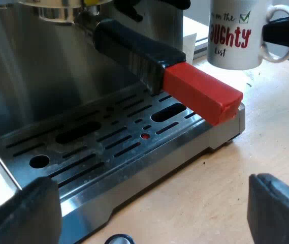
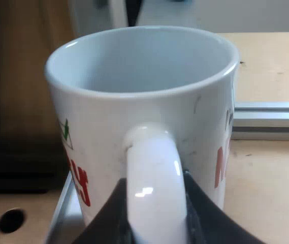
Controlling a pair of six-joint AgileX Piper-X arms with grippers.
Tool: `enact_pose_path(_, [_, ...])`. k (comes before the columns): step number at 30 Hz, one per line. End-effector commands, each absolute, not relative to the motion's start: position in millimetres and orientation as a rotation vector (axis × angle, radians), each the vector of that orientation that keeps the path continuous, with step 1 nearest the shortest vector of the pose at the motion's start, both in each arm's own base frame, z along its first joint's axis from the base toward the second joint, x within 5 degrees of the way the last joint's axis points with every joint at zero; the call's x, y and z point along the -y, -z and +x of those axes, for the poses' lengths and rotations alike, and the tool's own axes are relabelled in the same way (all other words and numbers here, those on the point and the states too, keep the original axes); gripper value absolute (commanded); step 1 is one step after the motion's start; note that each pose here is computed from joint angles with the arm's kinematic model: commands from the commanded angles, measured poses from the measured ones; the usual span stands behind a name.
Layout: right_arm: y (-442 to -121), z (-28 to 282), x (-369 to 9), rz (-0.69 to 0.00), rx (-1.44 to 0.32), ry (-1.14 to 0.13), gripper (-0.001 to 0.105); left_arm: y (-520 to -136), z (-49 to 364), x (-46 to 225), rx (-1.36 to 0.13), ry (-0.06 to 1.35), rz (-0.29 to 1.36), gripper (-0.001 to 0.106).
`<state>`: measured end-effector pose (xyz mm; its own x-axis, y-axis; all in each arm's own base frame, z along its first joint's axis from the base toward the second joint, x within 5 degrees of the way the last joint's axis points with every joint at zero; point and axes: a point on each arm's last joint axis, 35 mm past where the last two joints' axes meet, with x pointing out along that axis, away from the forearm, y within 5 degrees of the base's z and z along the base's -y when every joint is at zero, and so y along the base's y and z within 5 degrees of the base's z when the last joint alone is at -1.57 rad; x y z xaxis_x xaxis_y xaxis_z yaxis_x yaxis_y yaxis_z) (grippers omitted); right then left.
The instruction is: Remove mug from coffee machine
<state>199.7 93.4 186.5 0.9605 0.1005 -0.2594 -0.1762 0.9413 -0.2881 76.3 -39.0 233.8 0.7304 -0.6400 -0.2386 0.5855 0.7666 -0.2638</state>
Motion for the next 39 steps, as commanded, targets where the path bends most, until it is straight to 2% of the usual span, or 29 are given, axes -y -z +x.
enact_pose_path(1, [-199,205,-87,-0.289,-0.18,-0.109,0.0,-236,76,40,-0.311,0.69,-0.183,0.076])
enact_pose_path(5, [-189,204,-75,-0.284,-0.213,-0.139,0.0,-236,76,40,-0.311,0.69,-0.183,0.076])
enact_pose_path(11, [-174,197,-64,-0.292,-0.256,-0.116,0.0,-236,76,40,-0.311,0.69,-0.183,0.076])
enact_pose_path(13, [-163,191,-61,-0.341,-0.234,-0.13,0.0,-237,76,40,-0.308,0.69,-0.183,0.076])
enact_pose_path(16, [-156,193,-62,-0.366,-0.242,-0.164,0.0,-237,76,40,-0.303,0.691,-0.183,0.076])
enact_pose_path(23, [-139,201,-66,-0.366,-0.241,-0.182,0.0,-237,76,40,-0.303,0.691,-0.183,0.076])
enact_pose_path(32, [-132,206,-68,-0.35,-0.199,-0.178,0.0,-237,76,40,-0.303,0.691,-0.183,0.076])
enact_pose_path(35, [-130,205,-68,-0.288,-0.22,-0.173,0.0,-237,76,40,-0.303,0.691,-0.183,0.076])
enact_pose_path(39, [-129,205,-68,-0.25,-0.233,-0.169,0.0,-237,76,40,-0.303,0.691,-0.183,0.076])
